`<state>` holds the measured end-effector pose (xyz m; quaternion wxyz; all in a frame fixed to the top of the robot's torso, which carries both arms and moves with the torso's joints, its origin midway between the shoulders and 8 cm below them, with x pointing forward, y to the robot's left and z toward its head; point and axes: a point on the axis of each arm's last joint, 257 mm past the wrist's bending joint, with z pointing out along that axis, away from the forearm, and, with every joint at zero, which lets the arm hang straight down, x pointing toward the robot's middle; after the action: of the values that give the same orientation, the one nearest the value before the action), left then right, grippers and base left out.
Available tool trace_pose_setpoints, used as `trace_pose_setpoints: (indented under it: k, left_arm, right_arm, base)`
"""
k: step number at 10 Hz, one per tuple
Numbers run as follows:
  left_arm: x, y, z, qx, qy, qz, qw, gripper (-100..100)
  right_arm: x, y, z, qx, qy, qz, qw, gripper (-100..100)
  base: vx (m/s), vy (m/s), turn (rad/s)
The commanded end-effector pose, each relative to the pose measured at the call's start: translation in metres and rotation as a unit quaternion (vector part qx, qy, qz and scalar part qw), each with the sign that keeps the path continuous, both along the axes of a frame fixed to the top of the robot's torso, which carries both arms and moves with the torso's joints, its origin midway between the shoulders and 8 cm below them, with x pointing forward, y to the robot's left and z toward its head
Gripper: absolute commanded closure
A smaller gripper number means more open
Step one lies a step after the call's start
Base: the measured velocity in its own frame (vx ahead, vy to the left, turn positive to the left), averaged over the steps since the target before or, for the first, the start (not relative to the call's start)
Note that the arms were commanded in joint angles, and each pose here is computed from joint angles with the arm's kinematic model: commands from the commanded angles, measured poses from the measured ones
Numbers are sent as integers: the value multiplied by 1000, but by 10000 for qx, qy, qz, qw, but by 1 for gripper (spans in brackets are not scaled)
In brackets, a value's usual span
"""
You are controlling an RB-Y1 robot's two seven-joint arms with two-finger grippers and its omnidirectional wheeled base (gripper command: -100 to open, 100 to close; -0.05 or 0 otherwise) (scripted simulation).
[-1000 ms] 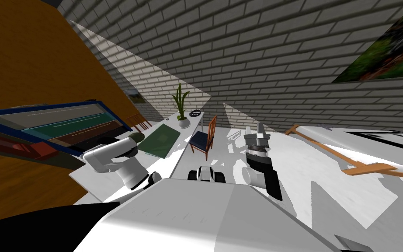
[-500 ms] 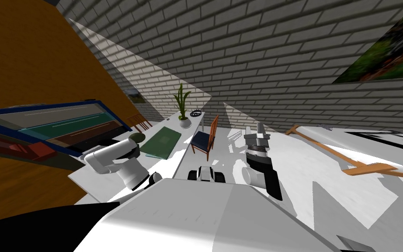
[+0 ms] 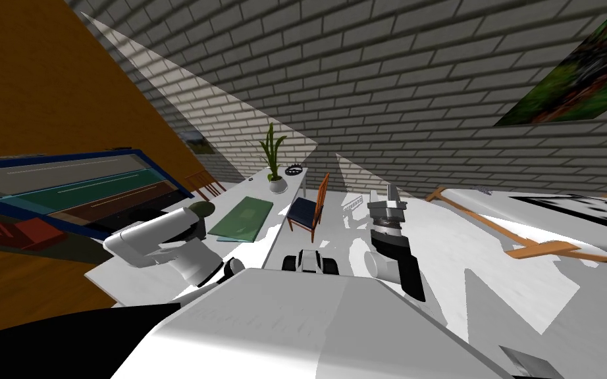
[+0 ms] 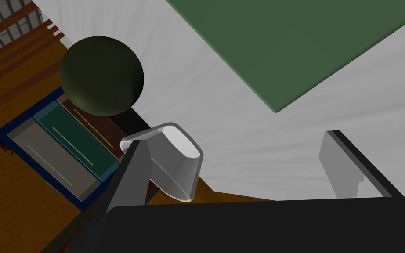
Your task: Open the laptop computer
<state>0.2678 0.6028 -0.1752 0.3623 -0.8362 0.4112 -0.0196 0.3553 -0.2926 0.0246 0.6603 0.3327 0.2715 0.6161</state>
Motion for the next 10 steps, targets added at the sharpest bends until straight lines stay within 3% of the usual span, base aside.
trace_pose_setpoints:
  k: [1,5,6,7,10]
  left_arm:
    - [-16,-5,16,20,-1,64,10000,-100]
    - [-40,-16,37,23,-9,159,9999,-100]
    - [-36,-14,34,33,-15,148,9999,-100]
    - [-37,-15,34,22,-5,146,9999,0]
    - [-36,-14,34,23,-6,146,9999,0]
  right_arm:
    - [0,0,0,0,0,0,10000,0]
    - [0,0,0,0,0,0,10000,0]
    - [0,0,0,0,0,0,10000,0]
    - [0,0,0,0,0,0,10000,0]
    - [0,0,0,0,0,0,10000,0]
  base:
    - [27,30,-50]
    - [21,24,-34]
    - [0,0,0]
    - [0,0,0]
    - [0,0,0]
